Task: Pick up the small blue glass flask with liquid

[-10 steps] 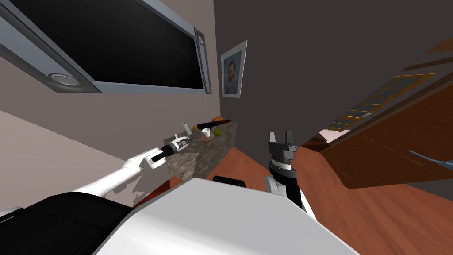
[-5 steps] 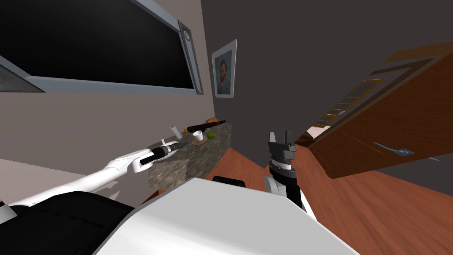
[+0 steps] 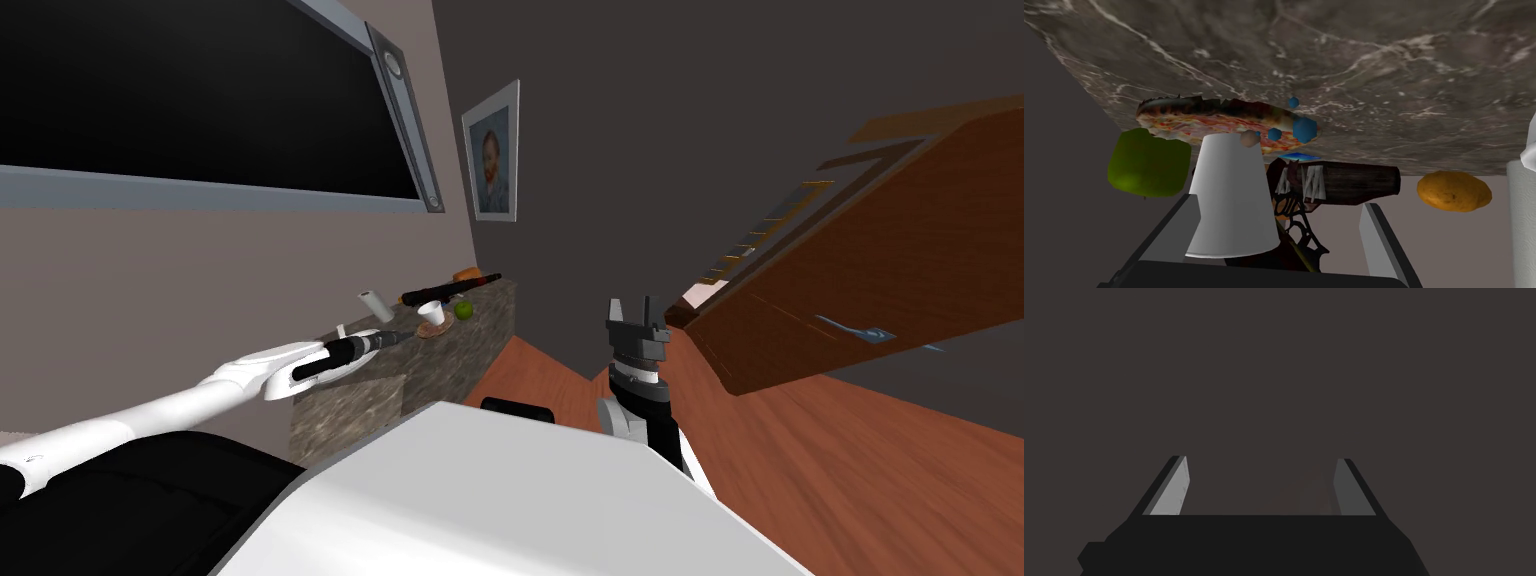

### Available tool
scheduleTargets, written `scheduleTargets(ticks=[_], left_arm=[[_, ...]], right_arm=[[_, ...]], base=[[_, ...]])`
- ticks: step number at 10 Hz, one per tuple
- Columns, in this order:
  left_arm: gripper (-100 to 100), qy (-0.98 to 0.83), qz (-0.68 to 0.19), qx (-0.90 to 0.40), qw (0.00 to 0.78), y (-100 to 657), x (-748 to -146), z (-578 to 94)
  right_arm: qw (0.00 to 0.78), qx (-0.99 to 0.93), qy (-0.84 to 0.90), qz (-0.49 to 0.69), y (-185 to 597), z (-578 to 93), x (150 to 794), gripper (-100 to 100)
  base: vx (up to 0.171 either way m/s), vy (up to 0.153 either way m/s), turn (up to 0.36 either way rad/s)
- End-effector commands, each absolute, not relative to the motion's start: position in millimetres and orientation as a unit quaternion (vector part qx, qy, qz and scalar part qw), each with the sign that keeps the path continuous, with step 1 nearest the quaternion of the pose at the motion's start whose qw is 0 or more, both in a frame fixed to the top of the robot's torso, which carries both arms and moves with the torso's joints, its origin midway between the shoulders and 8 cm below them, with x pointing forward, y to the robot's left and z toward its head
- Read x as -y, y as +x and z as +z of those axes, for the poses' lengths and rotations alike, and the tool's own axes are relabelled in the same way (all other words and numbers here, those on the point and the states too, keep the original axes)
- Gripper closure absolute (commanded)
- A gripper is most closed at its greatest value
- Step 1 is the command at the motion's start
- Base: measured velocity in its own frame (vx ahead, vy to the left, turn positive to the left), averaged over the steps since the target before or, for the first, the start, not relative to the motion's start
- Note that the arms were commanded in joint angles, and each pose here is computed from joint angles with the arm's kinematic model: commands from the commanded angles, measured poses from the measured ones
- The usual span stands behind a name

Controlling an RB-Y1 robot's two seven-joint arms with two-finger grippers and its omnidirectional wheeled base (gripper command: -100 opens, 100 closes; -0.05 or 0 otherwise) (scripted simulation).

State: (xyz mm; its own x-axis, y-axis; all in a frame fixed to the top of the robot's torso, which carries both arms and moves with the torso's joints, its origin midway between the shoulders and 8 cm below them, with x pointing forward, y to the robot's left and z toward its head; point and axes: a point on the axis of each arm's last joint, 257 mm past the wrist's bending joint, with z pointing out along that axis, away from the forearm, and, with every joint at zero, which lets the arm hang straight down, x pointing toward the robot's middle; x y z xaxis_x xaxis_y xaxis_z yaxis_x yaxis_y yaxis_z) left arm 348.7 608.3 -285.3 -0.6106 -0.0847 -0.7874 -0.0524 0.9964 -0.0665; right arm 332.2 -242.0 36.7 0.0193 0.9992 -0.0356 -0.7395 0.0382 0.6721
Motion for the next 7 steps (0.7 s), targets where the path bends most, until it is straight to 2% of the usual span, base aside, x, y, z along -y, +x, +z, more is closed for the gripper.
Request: scheduleTargets(ticks=[1,5,6,7], left_arm=[[-100,-0.028,-0.004,-0.907,0.420,332,-621,-292],[-100,0.005,0.032,-0.936,0.351,278,-652,-317],[-100,-0.001,0.028,-0.932,0.362,289,-648,-312],[0,0.001,0.028,-0.932,0.361,287,-648,-313]], right_arm=[[0.670,-0.264,0.246,0.648,332,37,242,0],[0.670,-0.264,0.246,0.648,332,37,242,0],[0.670,-0.264,0.246,0.648,332,37,242,0],[0.670,-0.264,0.246,0.648,332,37,242,0]], base=[[0.067,-0.062,-0.041],[0.107,-0.080,-0.065],[0.062,-0.038,0.000],[0.011,-0.008,0.001]])
